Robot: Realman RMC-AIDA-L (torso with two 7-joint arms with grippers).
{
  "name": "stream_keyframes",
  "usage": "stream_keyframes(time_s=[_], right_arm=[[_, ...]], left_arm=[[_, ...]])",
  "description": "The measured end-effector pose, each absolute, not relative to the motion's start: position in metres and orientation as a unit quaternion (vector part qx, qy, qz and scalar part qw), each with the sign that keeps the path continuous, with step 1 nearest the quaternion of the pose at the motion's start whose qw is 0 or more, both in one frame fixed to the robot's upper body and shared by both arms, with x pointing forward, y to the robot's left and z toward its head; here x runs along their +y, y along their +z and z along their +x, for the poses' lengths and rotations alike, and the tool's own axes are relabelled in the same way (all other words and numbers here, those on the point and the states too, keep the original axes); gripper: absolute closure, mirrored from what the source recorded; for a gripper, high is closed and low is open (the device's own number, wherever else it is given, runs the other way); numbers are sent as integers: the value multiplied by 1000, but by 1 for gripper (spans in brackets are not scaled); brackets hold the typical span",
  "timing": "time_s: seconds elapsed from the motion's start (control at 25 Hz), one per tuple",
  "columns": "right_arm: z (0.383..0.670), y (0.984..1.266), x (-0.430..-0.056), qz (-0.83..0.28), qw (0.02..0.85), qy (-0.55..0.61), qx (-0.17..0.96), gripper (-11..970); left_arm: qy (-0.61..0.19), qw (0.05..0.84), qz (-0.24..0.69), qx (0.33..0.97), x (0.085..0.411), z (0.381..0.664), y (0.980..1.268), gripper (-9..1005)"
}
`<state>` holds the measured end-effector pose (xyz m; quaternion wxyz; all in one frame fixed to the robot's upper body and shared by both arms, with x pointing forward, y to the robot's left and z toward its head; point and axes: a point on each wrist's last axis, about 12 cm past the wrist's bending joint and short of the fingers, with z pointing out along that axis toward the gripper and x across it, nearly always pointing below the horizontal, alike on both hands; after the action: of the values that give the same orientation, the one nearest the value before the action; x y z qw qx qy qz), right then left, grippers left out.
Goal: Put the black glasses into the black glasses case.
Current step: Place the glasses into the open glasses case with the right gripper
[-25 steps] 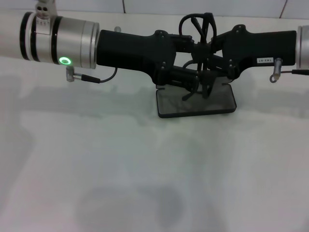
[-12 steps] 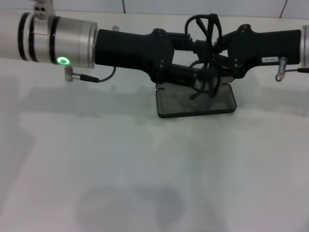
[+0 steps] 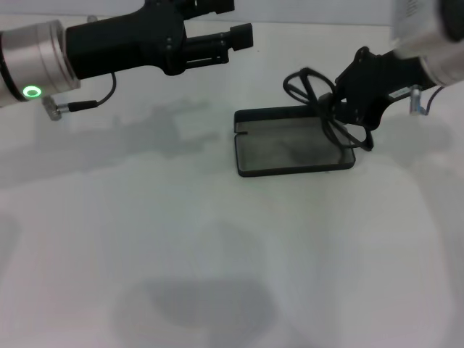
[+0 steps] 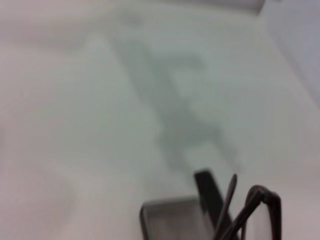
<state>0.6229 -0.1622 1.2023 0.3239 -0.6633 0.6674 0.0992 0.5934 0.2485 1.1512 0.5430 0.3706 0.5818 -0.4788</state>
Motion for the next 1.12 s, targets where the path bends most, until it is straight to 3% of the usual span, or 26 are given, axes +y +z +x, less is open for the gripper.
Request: stream_keyframes(time_s=[0.44, 1.12], right_arm=[[616, 1196, -89, -764, 225, -23, 605, 856], [607, 1179, -59, -796, 187, -125, 562, 855]], left_arm=[[-435, 618, 265, 599, 274, 582, 1128, 198], [-434, 613, 251, 611, 259, 582, 1117, 198]])
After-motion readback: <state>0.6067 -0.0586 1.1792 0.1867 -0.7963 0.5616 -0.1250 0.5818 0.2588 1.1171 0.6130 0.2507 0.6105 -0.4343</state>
